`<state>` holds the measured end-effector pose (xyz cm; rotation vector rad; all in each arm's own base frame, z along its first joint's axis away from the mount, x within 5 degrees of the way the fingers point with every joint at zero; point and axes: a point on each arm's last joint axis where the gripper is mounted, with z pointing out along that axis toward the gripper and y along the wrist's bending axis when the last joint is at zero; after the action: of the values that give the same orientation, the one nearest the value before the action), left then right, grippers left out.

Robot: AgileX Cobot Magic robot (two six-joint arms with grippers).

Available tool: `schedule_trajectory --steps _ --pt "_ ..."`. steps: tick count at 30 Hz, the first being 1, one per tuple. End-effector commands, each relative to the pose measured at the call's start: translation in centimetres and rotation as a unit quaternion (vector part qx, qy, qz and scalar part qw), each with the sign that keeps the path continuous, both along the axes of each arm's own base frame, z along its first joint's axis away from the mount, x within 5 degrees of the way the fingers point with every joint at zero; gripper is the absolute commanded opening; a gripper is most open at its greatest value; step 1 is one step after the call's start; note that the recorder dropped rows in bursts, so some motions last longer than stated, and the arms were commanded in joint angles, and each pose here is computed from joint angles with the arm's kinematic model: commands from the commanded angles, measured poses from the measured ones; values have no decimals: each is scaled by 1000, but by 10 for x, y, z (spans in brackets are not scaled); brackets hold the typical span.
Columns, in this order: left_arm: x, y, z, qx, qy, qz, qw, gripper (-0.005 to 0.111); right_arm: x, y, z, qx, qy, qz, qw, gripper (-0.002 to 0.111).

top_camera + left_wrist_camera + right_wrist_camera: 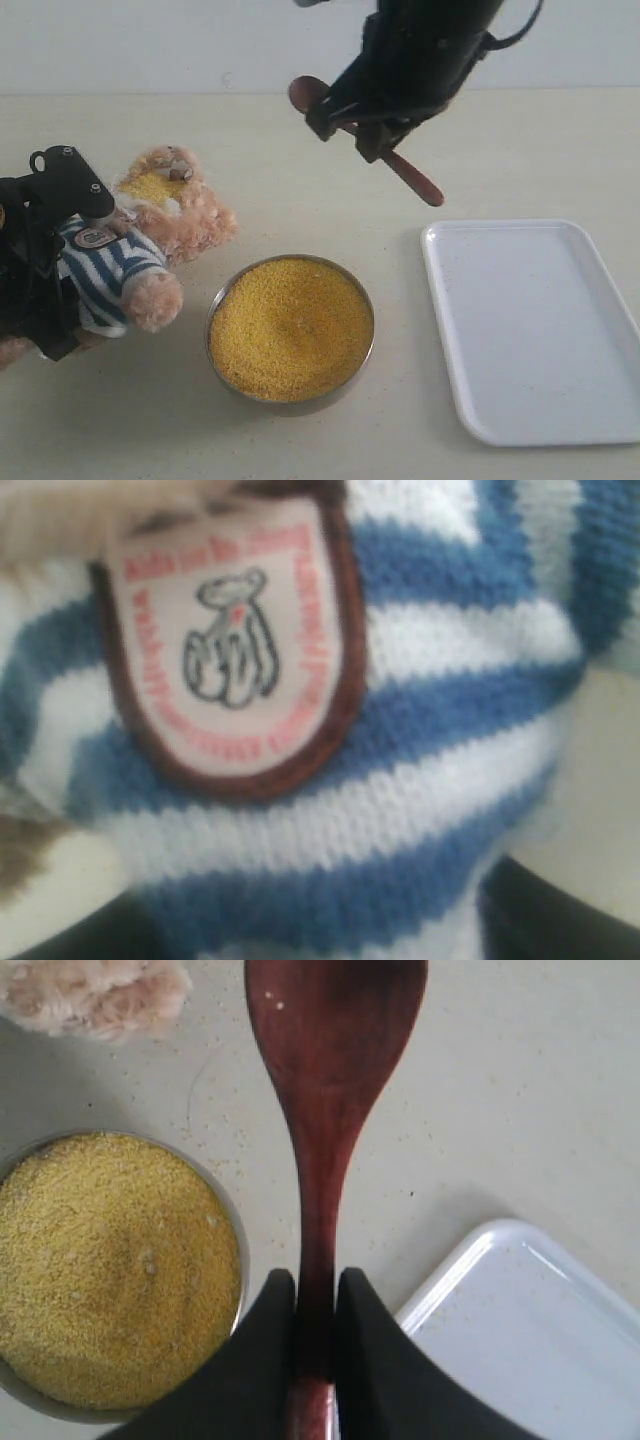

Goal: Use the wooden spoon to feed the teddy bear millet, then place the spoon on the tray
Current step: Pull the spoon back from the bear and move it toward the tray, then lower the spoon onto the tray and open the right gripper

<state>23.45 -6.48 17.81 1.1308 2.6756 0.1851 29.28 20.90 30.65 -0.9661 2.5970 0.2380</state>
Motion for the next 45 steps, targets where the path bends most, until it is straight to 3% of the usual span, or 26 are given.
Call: schedule_trajectory --steps 1,8,15,22,38,45 --pt "2 -2 4 -9 -16 1 1000 4 -7 -44 -9 18 8 -49 999 0" --pt "3 -3 4 -12 -20 6 1000 4 -28 -109 -39 16 10 -144 989 0" --pt "3 -3 4 -16 -22 14 1000 4 -52 -152 -100 10 30 -239 970 0" --pt "3 -3 5 -17 -25 14 999 4 -65 -161 -130 26 -1 -284 958 0" --pt "3 -3 5 -20 -25 25 999 4 -75 -164 -147 36 -33 -295 954 0" --pt "4 -3 5 -21 -26 25 999 4 -72 -162 -170 19 14 -302 953 4"
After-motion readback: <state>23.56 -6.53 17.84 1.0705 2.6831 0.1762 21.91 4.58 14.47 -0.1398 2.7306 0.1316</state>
